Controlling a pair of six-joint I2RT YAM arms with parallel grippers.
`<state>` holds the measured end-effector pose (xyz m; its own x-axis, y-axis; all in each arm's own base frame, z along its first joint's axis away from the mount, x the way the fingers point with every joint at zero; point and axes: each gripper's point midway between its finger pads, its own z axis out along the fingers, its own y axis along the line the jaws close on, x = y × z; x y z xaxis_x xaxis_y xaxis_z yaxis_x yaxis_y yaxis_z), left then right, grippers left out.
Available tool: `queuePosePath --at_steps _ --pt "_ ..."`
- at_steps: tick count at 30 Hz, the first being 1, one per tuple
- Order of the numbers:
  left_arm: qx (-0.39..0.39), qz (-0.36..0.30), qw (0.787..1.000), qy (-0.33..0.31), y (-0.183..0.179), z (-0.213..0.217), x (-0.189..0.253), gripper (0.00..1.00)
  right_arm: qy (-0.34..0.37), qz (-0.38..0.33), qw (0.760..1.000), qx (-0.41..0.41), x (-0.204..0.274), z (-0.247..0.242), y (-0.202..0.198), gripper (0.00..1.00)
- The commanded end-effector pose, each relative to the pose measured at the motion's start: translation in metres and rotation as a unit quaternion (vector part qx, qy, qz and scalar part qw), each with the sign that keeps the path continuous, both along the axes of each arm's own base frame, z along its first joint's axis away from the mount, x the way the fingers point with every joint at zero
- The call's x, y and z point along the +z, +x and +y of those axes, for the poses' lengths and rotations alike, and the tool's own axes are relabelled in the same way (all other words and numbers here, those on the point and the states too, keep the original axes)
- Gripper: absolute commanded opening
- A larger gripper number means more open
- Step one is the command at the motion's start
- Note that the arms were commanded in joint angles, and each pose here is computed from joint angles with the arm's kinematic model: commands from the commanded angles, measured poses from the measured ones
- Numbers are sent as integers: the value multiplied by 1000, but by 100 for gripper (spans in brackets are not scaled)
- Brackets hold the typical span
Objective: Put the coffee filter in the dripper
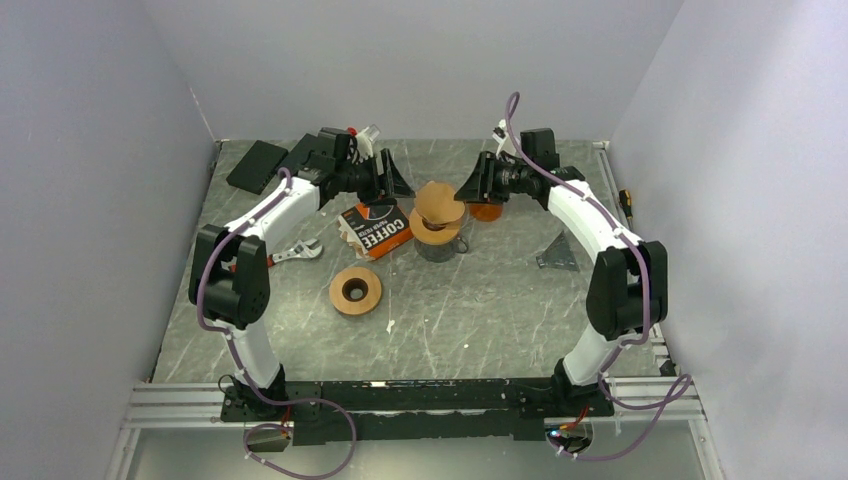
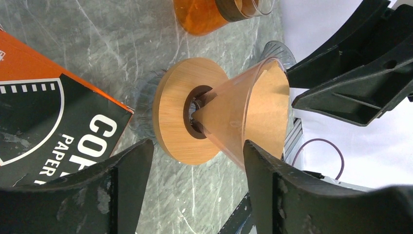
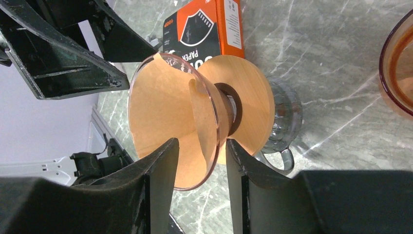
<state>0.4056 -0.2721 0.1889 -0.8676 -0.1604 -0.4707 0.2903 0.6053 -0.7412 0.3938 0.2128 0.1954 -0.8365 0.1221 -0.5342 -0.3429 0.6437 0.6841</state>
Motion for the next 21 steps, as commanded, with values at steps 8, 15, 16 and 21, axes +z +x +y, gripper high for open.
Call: queuePosePath --at_steps 8,15,16,21 --pt "15 -130 991 -9 2 7 77 85 -21 -97 994 -38 52 -16 1 57" --pt "62 -176 981 48 -2 35 89 92 -48 -108 991 -64 53 -28 1 60" --pt "70 -179 979 60 -2 41 88 94 -55 -109 990 -71 51 -31 1 61" --pt "124 -193 964 131 -8 77 84 100 -90 -114 982 -118 47 -54 4 63"
